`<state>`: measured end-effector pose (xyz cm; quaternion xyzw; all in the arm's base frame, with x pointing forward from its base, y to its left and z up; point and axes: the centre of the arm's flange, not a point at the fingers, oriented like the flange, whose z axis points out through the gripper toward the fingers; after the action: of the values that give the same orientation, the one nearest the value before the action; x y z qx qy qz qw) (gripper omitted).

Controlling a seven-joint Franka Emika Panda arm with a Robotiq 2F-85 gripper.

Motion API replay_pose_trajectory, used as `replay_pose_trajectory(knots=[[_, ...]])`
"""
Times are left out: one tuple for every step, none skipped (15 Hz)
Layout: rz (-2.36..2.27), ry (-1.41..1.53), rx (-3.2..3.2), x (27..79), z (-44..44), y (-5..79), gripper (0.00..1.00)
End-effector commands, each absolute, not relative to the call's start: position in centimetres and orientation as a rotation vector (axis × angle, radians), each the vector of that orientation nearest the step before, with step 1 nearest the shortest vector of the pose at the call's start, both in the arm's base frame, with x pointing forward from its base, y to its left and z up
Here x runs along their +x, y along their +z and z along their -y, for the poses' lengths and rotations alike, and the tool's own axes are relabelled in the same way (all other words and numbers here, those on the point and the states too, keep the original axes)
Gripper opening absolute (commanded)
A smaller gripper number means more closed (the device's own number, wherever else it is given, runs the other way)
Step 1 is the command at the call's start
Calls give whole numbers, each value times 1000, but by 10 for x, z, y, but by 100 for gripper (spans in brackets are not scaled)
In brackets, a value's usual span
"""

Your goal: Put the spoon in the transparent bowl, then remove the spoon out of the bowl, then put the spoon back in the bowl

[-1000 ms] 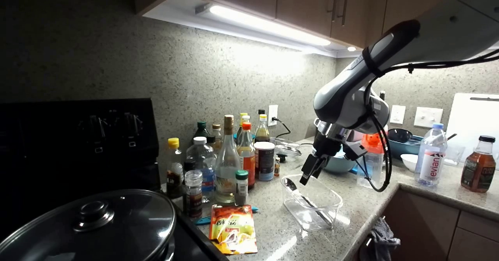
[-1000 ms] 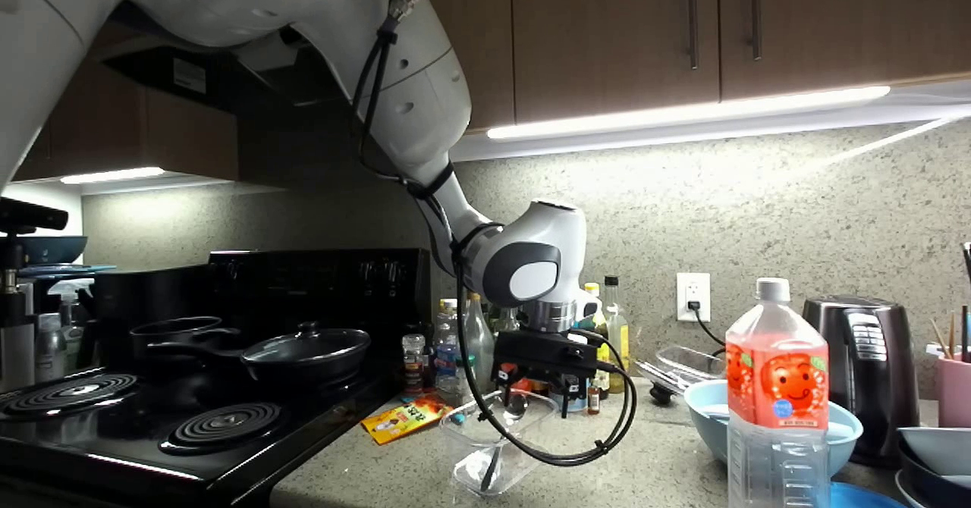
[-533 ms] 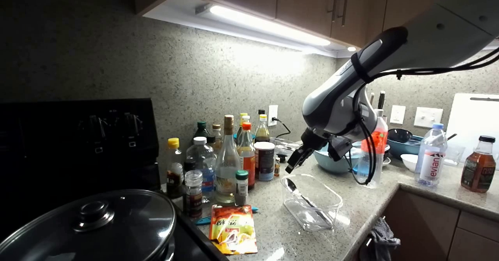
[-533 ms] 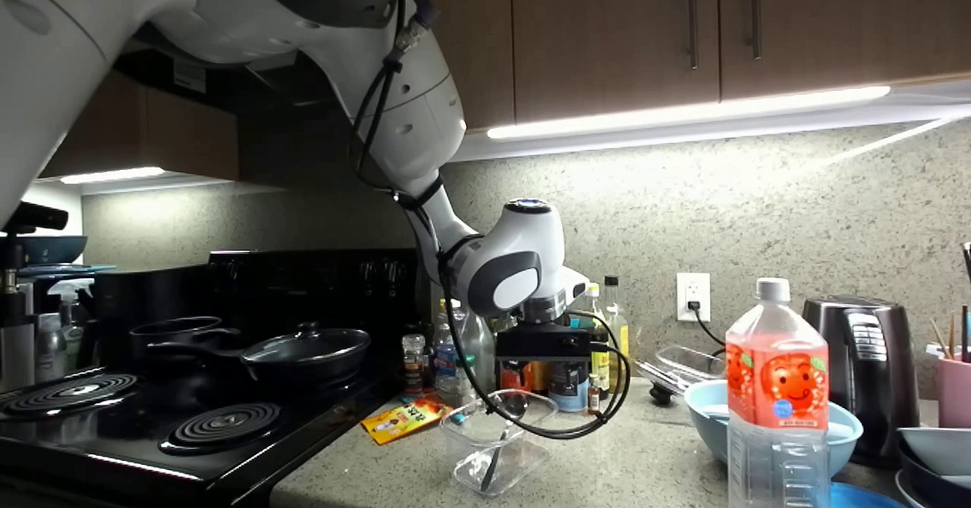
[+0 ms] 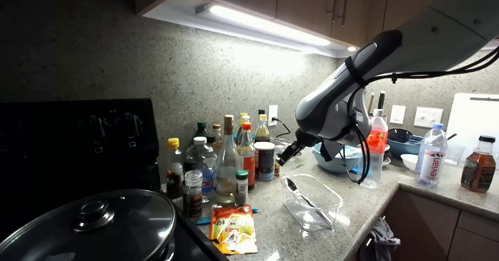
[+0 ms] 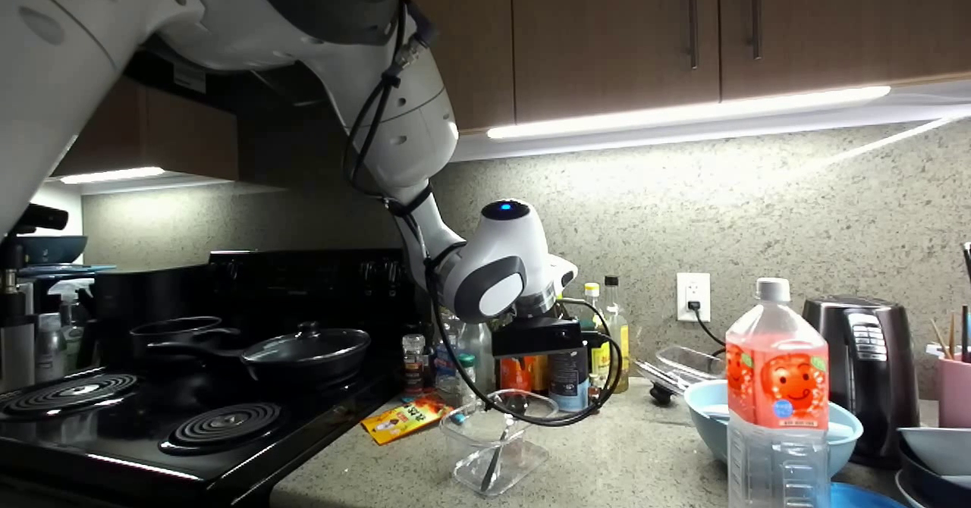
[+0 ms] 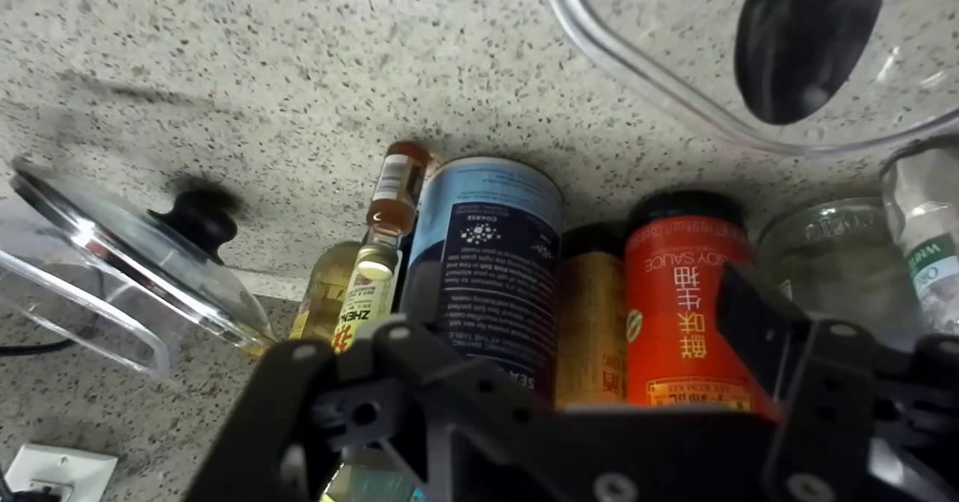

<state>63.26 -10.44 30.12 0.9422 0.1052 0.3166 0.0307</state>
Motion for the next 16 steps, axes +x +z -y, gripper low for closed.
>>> replay_pose_trajectory(knots=[[-355, 1021, 2882, 618, 97, 317, 100], [-368, 1035, 2891, 614, 94, 322, 75], [-387, 1027, 2924, 610, 90, 328, 84], [-397, 1015, 2964, 607, 86, 333, 84], [-398, 984, 3043, 604, 82, 338, 92], [-382, 971, 3087, 601, 78, 340, 94], [-358, 962, 3122, 599, 76, 344, 96], [-333, 948, 3158, 597, 76, 347, 100], [-304, 938, 3180, 594, 77, 350, 100], [-281, 924, 3194, 592, 79, 352, 100], [-261, 913, 3201, 590, 82, 352, 100], [-249, 899, 3201, 588, 85, 352, 100], [-219, 885, 3170, 588, 89, 351, 100], [-265, 922, 3177, 605, 86, 347, 100], [-256, 918, 3175, 604, 89, 346, 100], [-256, 918, 3176, 604, 89, 346, 100]])
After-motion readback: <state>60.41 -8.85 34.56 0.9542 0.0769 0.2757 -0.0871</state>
